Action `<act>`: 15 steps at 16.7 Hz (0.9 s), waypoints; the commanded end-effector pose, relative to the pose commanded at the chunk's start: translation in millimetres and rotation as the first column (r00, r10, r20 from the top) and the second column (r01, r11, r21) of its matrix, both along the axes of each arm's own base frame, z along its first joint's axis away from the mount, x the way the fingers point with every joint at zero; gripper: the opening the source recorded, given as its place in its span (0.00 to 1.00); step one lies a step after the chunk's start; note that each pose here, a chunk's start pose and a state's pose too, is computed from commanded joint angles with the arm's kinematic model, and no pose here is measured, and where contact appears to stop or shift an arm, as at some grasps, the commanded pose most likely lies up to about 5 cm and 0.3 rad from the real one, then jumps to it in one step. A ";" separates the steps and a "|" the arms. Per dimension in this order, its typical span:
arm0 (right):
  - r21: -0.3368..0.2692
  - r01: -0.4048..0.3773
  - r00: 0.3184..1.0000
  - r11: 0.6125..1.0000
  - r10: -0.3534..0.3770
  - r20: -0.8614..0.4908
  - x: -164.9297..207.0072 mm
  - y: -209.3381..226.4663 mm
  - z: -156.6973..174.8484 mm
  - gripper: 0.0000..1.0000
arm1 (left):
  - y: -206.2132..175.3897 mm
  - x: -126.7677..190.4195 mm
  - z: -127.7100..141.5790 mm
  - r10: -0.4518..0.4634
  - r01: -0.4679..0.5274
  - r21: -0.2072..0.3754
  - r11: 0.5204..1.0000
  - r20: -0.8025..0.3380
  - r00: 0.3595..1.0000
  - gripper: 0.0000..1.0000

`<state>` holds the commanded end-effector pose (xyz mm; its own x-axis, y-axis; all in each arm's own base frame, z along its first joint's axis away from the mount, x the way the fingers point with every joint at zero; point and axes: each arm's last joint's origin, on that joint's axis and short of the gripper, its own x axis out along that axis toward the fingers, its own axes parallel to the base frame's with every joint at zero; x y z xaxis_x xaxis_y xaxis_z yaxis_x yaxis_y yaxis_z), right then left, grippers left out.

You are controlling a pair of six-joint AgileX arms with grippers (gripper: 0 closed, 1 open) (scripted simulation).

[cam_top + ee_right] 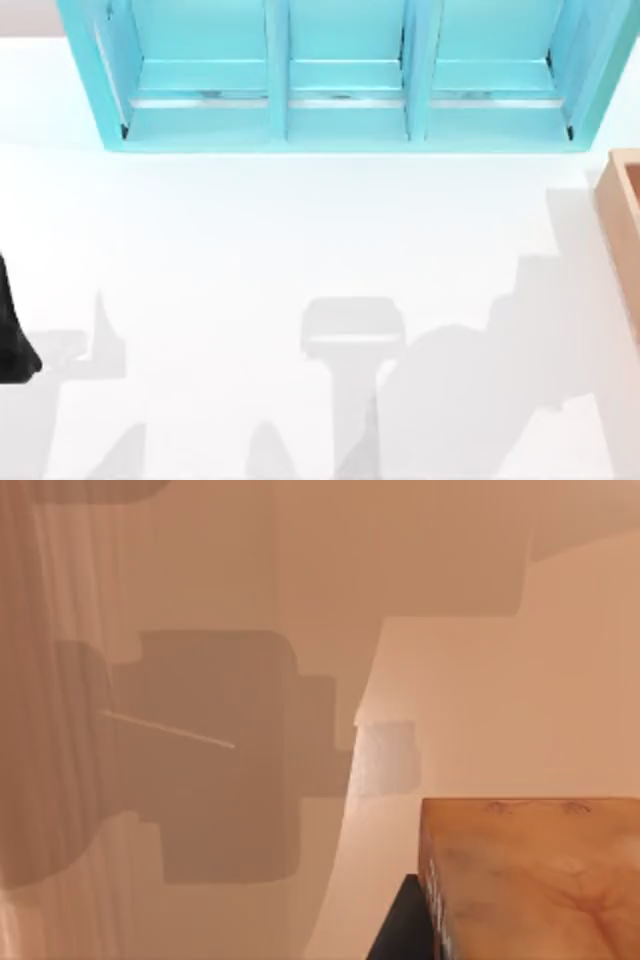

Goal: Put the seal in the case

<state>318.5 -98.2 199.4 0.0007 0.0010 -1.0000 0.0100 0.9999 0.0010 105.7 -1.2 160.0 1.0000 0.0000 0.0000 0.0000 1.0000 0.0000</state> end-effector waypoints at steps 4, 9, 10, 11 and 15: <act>0.000 0.000 1.000 1.000 0.000 0.000 0.0 0.0 0.0 0.15 | 0.0 0.0 0.0 0.000 0.000 0.000 1.000 0.000 1.000 1.00; 0.000 0.000 1.000 1.000 0.000 0.000 0.0 0.0 0.0 0.53 | 0.0 0.0 0.0 0.000 0.000 0.000 1.000 0.000 1.000 1.00; 0.000 0.000 1.000 1.000 0.000 0.000 0.0 0.0 0.0 0.60 | 0.0 0.0 0.0 0.000 0.000 0.000 1.000 0.000 1.000 1.00; 0.000 0.000 1.000 1.000 0.000 0.000 0.0 0.0 0.0 0.68 | 0.0 0.0 0.0 0.000 0.000 0.000 1.000 0.000 1.000 1.00; 0.000 0.000 1.000 1.000 0.000 0.000 0.0 0.0 0.0 0.98 | 0.0 0.0 0.0 0.000 0.000 0.000 1.000 0.000 1.000 1.00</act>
